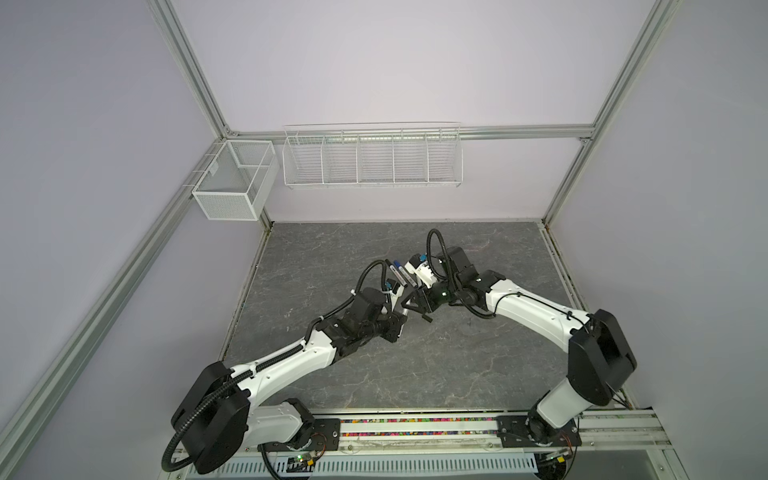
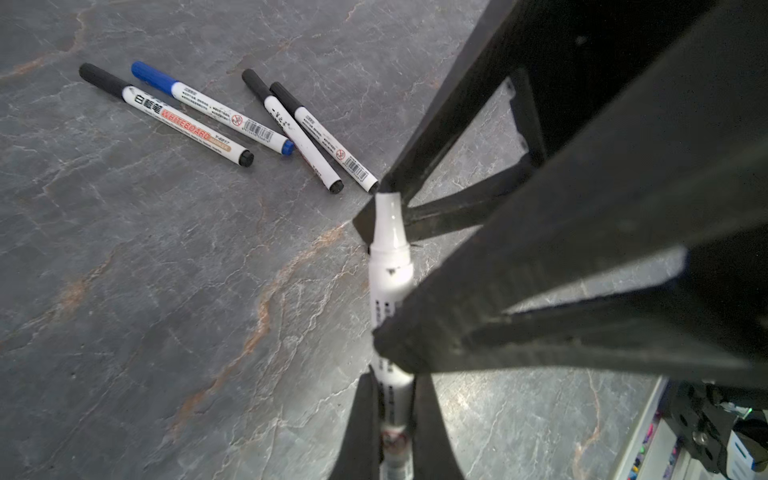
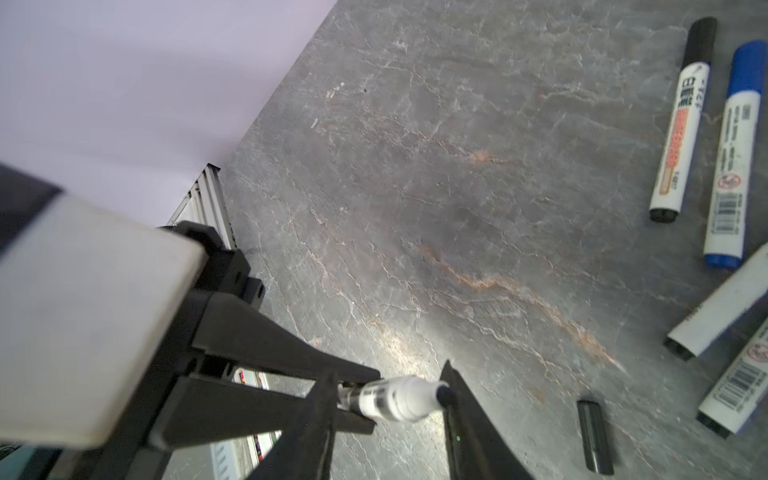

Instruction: Insert the pens into the pen caps

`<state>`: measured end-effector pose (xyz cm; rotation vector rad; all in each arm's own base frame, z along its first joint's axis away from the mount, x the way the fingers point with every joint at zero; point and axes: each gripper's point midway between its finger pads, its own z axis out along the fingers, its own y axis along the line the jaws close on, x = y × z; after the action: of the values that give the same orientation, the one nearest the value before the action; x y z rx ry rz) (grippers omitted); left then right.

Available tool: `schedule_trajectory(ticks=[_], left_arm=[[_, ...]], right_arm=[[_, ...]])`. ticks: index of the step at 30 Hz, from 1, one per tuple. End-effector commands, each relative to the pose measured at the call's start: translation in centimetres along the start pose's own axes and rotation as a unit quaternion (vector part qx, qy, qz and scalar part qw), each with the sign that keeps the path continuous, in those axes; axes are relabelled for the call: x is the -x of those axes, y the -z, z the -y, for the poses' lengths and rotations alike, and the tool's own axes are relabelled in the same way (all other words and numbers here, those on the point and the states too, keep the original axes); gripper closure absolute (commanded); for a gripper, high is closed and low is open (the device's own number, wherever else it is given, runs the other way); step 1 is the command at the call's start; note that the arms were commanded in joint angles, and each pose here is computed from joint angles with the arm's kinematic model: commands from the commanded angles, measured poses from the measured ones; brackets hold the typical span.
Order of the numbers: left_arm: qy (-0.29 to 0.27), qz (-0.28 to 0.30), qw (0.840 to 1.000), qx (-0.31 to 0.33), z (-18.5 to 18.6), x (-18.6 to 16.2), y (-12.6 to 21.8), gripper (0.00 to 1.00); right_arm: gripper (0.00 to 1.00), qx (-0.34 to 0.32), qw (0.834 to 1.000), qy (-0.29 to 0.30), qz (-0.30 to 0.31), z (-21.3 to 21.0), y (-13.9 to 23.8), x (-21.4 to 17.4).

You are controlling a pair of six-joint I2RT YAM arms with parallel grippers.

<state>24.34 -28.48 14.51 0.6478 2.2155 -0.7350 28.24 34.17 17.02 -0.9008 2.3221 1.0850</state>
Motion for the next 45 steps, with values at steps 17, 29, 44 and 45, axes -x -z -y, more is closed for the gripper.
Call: schedule_trajectory(ticks=[17,29,44,45], left_arm=[[0.024,0.085,0.996,0.022,-0.7,3.4,0.0,0.67],[0.02,0.099,0.995,-0.001,0.3,5.1,-1.2,0.85],[0.101,0.096,0.979,0.151,-6.5,2.4,0.9,1.0],[0.103,0.1,0.979,0.146,-6.4,2.4,1.0,1.0]], right_arm=[[0.86,0.074,0.997,-0.02,0.007,-1.1,0.2,1.4],[0.86,0.116,0.992,-0.048,0.011,-1.4,1.5,1.8],[0.5,-0.141,0.983,-0.092,-0.074,7.5,0.9,-4.8],[0.5,-0.173,0.976,-0.08,-0.102,8.3,0.7,-5.9]])
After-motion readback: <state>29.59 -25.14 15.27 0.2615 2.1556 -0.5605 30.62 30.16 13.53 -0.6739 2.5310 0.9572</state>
